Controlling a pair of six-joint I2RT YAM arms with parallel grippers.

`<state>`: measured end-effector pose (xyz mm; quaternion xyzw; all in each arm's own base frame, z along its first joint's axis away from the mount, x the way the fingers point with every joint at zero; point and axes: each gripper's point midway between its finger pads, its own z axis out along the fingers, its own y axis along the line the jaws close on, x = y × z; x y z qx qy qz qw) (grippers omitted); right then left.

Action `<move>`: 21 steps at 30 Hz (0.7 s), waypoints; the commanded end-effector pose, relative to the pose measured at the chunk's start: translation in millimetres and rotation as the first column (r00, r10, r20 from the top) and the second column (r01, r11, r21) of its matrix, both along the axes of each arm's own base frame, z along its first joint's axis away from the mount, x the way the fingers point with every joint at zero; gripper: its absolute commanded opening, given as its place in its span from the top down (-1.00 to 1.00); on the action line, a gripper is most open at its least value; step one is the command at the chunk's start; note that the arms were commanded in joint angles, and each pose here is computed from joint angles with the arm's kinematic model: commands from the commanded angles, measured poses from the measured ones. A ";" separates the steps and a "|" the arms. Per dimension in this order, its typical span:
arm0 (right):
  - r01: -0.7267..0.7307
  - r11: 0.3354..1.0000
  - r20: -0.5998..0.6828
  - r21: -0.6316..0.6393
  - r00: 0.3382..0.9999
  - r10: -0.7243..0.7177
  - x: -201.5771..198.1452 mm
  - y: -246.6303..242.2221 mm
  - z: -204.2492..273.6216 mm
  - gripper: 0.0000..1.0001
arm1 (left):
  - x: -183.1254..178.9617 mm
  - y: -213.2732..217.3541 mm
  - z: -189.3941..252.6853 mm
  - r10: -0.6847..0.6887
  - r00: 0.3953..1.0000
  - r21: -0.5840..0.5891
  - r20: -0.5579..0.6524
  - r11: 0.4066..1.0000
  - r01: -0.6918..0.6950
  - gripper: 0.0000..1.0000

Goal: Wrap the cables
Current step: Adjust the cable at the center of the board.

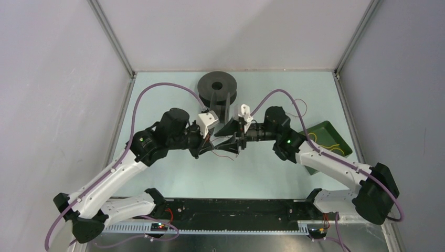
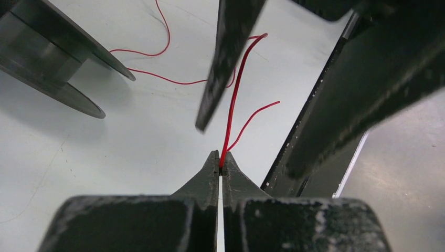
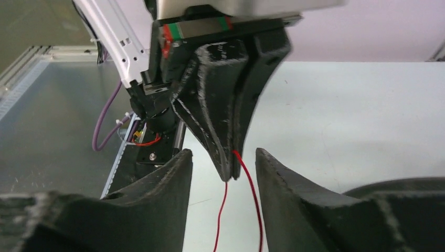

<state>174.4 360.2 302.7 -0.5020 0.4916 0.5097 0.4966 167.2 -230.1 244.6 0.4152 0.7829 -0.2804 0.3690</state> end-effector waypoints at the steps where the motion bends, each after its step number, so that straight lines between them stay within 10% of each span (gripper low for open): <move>1: -0.008 1.000 0.081 0.025 0.997 0.006 -2.3 14.3 14.6 0.05 | -0.5 -5.1 18.1 -0.037 0.999 -0.038 0.030 0.999 0.039 1.00; 8: 0.028 1.000 0.047 -0.004 0.999 -0.028 0.6 18.4 4.3 1.00 | -0.5 -1.4 24.8 -0.043 0.999 -0.073 0.025 0.996 0.045 1.00; 18: 0.039 0.999 0.046 -0.014 0.998 -0.038 -1.8 8.2 2.7 1.00 | 2.7 7.0 27.8 -0.027 0.998 -0.078 0.055 0.996 0.031 0.94; 21: 0.074 0.997 0.012 0.003 0.997 -0.074 6.1 0.7 8.3 1.00 | 4.9 10.1 26.0 -0.011 0.998 -0.067 0.064 0.998 0.015 0.65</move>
